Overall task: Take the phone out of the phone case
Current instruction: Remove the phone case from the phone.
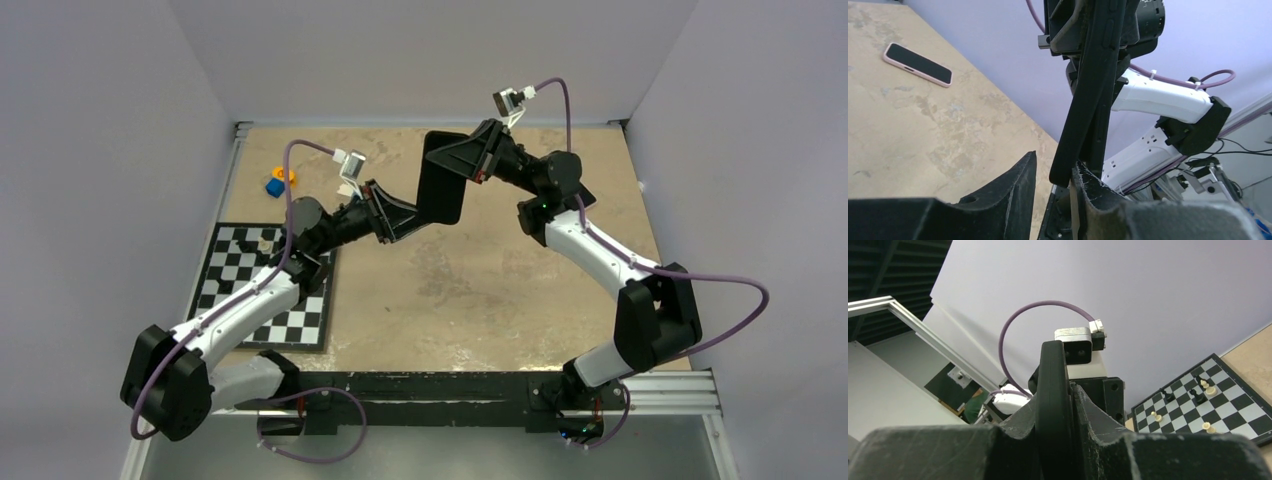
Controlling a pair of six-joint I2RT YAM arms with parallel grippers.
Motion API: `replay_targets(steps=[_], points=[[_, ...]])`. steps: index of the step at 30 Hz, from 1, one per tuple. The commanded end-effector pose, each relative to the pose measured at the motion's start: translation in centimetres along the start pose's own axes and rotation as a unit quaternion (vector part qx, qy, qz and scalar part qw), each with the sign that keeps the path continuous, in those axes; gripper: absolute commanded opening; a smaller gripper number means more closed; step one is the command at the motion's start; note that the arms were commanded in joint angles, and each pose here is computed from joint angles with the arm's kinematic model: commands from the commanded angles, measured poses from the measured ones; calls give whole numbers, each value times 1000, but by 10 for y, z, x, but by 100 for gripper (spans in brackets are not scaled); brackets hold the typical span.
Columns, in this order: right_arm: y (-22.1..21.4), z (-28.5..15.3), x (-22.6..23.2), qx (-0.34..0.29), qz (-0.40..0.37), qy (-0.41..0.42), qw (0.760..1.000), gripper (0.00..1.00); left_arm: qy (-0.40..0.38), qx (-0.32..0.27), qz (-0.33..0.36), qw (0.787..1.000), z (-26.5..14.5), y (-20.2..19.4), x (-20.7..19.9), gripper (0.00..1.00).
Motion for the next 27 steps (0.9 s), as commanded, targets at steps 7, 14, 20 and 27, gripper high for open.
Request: replay_targets(steps=[7, 14, 20, 27], points=[[-15, 25, 67, 57, 72, 123, 988, 0, 139, -140, -21, 980, 18, 26, 60, 0], [-5, 24, 82, 3, 78, 177, 981, 0, 391, -226, 73, 889, -5, 34, 94, 0], [0, 23, 84, -34, 96, 204, 974, 0, 404, -242, 81, 878, -16, 26, 100, 0], [-6, 18, 60, -19, 85, 146, 986, 0, 282, -176, 54, 941, -10, 20, 70, 7]])
Point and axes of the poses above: each gripper's point midway between its finger pads, its own z axis out along the fingers, its own x axis along the line the jaws close on, y = z × x, the point moved 10 cm from there along -z, back along the fingers, and after that the axes turned 12 degrees about -z, right-handed, at the moved point
